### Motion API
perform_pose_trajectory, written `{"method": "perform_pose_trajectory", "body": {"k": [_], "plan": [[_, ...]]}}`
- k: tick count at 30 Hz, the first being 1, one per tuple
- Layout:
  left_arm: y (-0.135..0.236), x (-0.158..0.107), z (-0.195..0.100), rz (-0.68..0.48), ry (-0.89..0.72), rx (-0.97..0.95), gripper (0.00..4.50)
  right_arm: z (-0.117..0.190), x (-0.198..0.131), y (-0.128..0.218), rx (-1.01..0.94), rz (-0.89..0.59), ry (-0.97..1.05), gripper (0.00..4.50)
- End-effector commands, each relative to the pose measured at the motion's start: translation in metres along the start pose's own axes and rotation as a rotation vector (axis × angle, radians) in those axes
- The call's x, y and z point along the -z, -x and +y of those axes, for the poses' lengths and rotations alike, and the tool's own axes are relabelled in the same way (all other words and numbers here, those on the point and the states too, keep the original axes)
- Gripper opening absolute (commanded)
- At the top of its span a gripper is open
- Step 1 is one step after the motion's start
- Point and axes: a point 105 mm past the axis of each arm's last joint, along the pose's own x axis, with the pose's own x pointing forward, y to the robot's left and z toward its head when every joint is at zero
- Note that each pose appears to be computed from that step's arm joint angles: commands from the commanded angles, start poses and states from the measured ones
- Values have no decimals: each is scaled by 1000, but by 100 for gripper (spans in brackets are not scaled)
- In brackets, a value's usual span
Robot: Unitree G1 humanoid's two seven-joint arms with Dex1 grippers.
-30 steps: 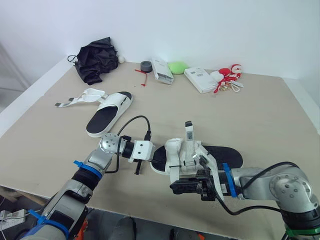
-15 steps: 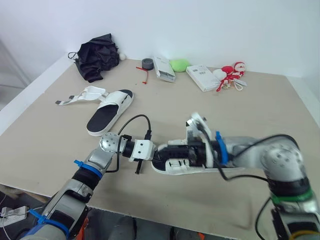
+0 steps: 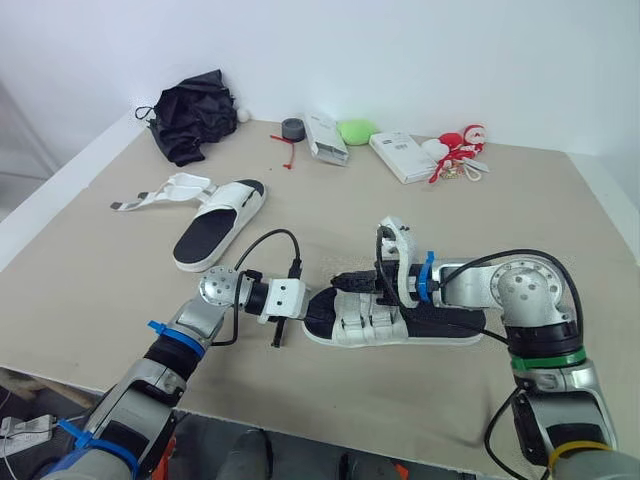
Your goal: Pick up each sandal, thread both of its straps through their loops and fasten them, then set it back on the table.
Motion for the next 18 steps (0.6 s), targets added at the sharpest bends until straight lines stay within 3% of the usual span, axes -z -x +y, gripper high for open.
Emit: {"method": "perform_pose_trajectory", "body": {"k": [1, 2, 8, 13, 18], "plan": [[-7, 47, -51, 159, 179, 167, 0, -33, 13, 3, 226, 76, 3, 363], [-7, 47, -51, 160, 180, 165, 0, -34, 13, 2, 242, 83, 9, 404], [-6, 48, -53, 162, 187, 165, 0, -41, -4, 0, 316, 31, 37, 404], [-9, 47, -53, 156, 188, 166, 0, -39, -49, 5, 304, -132, 3, 404], [-11, 43, -48, 135, 171, 152, 0, -29, -87, 36, 188, -279, 2, 404]]}}
